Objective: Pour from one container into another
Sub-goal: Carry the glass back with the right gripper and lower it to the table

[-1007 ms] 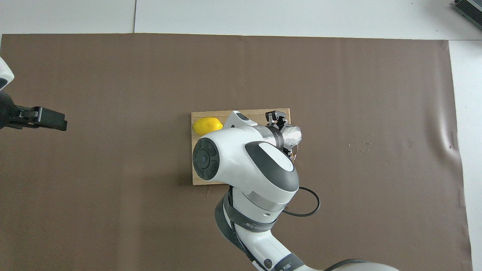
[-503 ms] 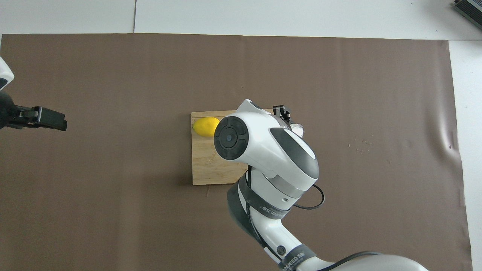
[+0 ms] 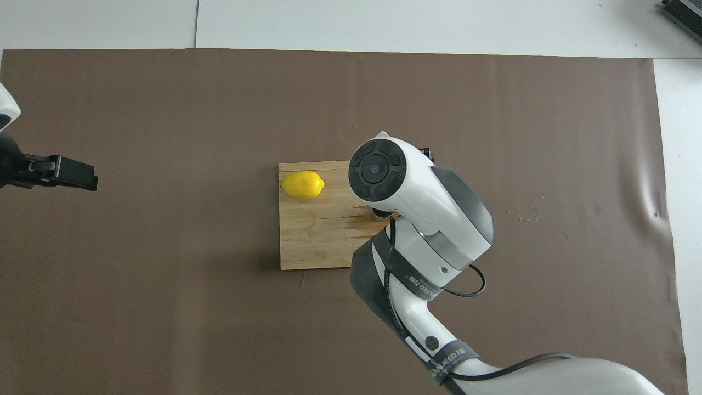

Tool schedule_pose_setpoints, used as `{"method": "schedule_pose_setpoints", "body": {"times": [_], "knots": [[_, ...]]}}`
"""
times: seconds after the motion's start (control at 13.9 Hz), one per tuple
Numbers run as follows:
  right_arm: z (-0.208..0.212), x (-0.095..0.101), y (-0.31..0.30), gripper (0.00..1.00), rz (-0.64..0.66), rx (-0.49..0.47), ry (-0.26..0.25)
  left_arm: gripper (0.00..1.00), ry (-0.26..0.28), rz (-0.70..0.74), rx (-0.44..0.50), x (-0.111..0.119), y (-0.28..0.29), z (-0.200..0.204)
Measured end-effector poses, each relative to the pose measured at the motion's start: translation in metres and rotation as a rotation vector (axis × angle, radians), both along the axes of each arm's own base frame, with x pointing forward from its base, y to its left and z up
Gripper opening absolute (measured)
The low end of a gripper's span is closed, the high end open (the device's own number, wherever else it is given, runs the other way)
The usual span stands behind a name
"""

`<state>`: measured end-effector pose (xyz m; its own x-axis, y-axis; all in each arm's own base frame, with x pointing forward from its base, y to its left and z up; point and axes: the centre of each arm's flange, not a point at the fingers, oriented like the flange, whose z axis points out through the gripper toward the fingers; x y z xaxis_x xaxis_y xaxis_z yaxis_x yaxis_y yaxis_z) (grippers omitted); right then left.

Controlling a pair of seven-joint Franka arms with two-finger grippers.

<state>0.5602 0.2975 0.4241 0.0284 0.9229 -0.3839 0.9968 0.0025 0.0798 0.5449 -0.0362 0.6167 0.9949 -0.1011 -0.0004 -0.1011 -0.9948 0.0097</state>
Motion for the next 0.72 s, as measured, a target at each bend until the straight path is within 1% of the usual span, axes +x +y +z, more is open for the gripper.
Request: {"method": "schedule_pose_setpoints", "body": {"times": [0.14, 0.29, 0.5, 0.72], "knots": [[-0.002, 0.006, -0.014, 0.52, -0.013, 0.039, 0.039, 1.00, 0.000, 0.000, 0.000, 0.000, 0.000, 0.000], [-0.004, 0.017, -0.037, 0.52, -0.020, 0.090, 0.081, 1.00, 0.000, 0.000, 0.000, 0.000, 0.000, 0.000], [-0.015, 0.030, -0.067, 0.52, -0.012, 0.170, 0.108, 1.00, 0.000, 0.000, 0.000, 0.000, 0.000, 0.000], [-0.039, 0.037, -0.112, 0.52, 0.009, 0.280, 0.131, 1.00, 0.000, 0.000, 0.000, 0.000, 0.000, 0.000]]}}
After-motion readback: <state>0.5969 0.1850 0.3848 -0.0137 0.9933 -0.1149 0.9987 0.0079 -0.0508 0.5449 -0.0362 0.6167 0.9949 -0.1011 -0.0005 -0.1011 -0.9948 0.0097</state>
